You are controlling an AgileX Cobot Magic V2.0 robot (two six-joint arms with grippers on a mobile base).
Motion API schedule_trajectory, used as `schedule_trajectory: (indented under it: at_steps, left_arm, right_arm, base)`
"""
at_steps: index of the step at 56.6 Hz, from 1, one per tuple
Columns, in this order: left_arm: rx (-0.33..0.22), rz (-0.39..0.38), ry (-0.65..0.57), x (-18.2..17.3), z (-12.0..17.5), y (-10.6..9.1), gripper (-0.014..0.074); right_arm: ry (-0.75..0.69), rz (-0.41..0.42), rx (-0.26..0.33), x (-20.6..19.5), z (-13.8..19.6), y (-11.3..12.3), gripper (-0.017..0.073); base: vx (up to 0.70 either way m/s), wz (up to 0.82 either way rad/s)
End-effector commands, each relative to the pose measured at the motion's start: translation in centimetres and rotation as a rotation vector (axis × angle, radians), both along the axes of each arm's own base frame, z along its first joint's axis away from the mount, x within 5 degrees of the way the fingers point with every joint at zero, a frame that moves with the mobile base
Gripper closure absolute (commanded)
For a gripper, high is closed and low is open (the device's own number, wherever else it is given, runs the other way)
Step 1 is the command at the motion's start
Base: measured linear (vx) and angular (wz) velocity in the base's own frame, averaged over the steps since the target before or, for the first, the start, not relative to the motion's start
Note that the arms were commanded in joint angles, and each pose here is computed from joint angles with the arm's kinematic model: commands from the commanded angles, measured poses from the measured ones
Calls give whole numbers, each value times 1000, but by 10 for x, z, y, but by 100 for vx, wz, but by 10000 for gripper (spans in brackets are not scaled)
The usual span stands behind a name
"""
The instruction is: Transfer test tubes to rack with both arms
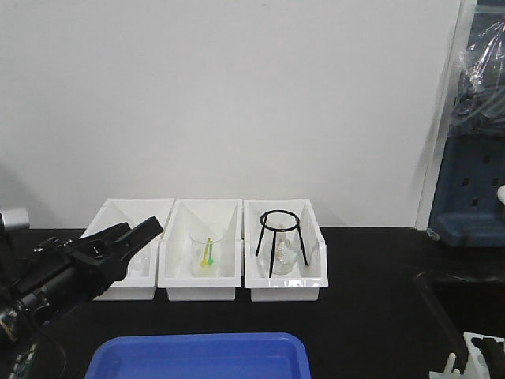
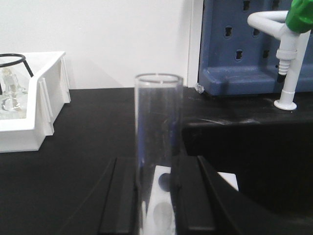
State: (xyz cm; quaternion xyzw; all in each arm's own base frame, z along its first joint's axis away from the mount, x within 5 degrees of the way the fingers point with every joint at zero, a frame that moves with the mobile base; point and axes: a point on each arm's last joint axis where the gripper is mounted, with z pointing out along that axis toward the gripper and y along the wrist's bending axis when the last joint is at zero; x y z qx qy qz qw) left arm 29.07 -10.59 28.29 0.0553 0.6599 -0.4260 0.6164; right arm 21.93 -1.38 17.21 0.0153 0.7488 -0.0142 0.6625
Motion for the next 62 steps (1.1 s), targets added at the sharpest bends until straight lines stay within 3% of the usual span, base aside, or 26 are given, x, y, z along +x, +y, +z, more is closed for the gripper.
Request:
schedule_trajectory:
  at_steps: [1, 14, 37, 47, 56, 62]
  left_arm:
    - [-70, -7, -99, -5, 23, 1, 24]
    - [-68, -5, -96, -4, 23, 1, 24]
    - [-68, -5, -96, -4, 23, 1, 24]
    - [-61, -3, -103, -4, 23, 1, 24]
    - [51, 37, -214, -7, 31, 3, 24]
    - [168, 103, -285, -18, 46, 9, 24]
  right_arm:
    - [-168, 9, -18, 2, 17, 0, 561]
    - [-111, 8, -14, 1, 8, 0, 496]
    - [-100, 8, -6, 1, 7, 0, 55]
    - [-141, 10, -11, -1, 16, 1, -13]
    - [-274, 6, -26, -12, 57, 1, -10]
    - [-232, 14, -73, -16, 101, 2, -10]
  base:
    - [0, 0]
    - [0, 0]
    - [0, 0]
    - [0, 0]
    - [0, 0]
    - [0, 0]
